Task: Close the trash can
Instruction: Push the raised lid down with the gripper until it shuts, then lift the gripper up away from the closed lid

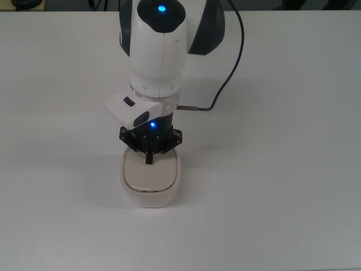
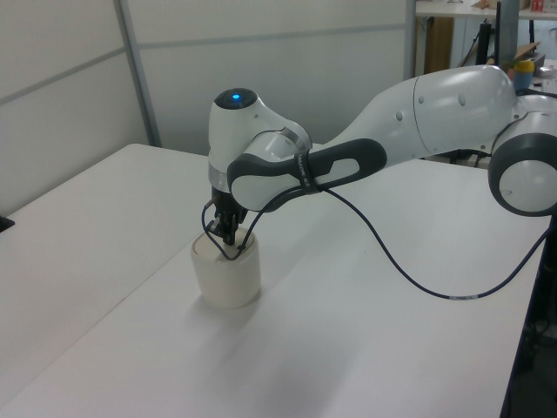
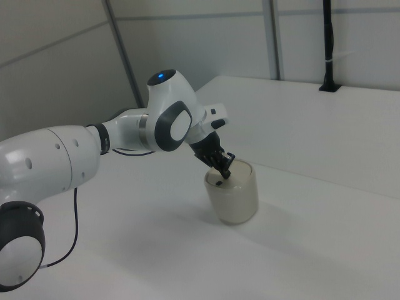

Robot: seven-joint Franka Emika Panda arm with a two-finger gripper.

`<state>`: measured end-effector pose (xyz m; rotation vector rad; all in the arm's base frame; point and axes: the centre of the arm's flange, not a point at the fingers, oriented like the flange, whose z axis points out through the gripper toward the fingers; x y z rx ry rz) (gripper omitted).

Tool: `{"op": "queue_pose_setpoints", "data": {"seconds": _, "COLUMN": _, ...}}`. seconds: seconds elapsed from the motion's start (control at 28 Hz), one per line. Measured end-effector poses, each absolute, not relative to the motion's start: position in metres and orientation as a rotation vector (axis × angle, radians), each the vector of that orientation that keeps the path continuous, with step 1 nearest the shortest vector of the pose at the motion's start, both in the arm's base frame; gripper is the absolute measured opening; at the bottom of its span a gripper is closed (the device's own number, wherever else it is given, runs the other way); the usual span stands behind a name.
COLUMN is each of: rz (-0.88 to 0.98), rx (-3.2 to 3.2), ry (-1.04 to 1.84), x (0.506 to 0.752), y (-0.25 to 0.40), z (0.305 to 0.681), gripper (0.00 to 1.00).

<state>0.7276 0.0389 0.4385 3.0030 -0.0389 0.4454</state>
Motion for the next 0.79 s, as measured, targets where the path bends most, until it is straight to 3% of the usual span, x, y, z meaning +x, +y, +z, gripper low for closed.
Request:
{"op": "queue_pose_setpoints", "data": {"seconds": 0.36, "rz": 0.486, "rx": 3.066, "ry": -0.101, "x": 0.727, "y": 0.040, "z": 0.456, "gripper": 0.04}}
{"op": "queue_pose_setpoints", "data": {"seconds": 0.43, "rz": 0.525, "rx": 3.078, "ry": -0.121, "x": 0.725, "y": 0.038, "z": 0.472, "gripper": 0.16}}
{"op": "queue_pose_setpoints", "data": {"seconds": 0.57, "rz": 0.542, "rx": 3.081, "ry": -0.143, "x": 0.717, "y": 0.032, "z": 0.501, "gripper": 0.30}}
{"op": "queue_pose_setpoints", "data": {"seconds": 0.79, "rz": 0.405, "rx": 3.090, "ry": -0.160, "x": 0.696, "y": 0.026, "z": 0.525, "gripper": 0.51}}
